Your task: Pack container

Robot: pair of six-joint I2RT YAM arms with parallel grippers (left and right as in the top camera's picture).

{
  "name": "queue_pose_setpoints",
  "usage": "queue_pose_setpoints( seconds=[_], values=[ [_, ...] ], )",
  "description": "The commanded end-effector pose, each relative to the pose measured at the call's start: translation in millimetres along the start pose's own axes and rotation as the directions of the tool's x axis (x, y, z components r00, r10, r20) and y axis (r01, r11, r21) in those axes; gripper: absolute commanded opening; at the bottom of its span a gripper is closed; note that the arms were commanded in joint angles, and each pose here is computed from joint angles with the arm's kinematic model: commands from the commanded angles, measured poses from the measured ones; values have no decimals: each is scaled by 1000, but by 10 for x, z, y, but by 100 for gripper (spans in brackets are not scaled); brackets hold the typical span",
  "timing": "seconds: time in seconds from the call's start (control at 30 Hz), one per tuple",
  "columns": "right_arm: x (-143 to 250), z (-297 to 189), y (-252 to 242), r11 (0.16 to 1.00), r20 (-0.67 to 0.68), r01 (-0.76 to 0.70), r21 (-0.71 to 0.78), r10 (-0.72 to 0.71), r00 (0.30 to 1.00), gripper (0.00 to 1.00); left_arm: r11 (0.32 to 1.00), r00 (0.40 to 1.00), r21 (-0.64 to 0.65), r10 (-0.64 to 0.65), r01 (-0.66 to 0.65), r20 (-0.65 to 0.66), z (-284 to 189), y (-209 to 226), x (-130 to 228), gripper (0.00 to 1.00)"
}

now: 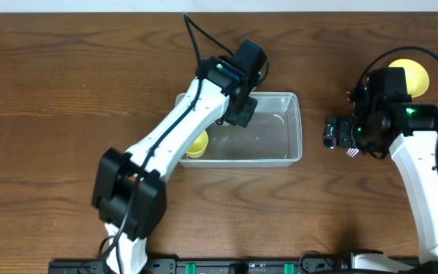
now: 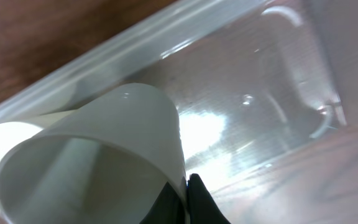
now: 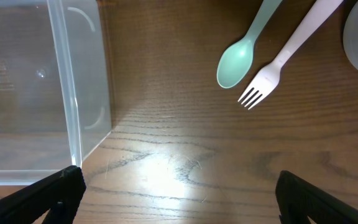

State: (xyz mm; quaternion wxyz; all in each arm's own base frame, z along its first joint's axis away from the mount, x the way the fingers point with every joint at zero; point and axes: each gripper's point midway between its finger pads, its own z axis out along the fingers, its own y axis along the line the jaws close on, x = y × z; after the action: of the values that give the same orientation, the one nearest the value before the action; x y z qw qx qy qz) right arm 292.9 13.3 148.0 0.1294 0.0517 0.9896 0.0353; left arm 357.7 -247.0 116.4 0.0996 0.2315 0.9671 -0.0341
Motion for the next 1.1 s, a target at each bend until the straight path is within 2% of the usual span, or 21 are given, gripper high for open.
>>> queue_pose_setpoints(
  seconds=[0.0,0.13,0.17,0.23,0.33,0.47,0.67,0.8,0.9,1.07],
  values=[
    [-44,-35,-21,1000,11,-4,4,4,1000,99,1000,997,-17,1,-2,-72,274,90,67,6],
    [-44,-35,-21,1000,11,-4,4,4,1000,99,1000,993,-25,-10,7,-116,462,143,112,7],
    [-43,-35,-21,1000,10,-4,4,4,1000,99,1000,993,-26,-13,10,-120,481,155,116,11],
    [-42,-35,-22,1000,10,-4,4,4,1000,99,1000,993,-25,-8,5,-119,487,174,110,38],
    [-37,-35,-22,1000,8,-4,4,4,1000,99,1000,994,-22,13,-15,-109,442,173,94,67],
    [-36,-35,-22,1000,7,-4,5,4,1000,99,998,998,-47,26,-29,-64,216,206,-7,82],
    [-35,-36,-22,1000,7,-4,5,4,1000,99,993,993,-119,11,3,114,-567,392,-304,90],
    [-66,-37,-20,1000,20,-3,4,3,1000,99,986,968,-140,-52,88,246,-1141,699,-348,93],
    [-182,-111,-120,998,64,-19,55,15,998,99,960,926,-126,-199,250,321,-1523,1074,-219,94],
    [-509,-473,-542,977,190,-169,132,142,971,99,855,806,-87,-441,511,394,-1999,1702,176,94]
  ],
)
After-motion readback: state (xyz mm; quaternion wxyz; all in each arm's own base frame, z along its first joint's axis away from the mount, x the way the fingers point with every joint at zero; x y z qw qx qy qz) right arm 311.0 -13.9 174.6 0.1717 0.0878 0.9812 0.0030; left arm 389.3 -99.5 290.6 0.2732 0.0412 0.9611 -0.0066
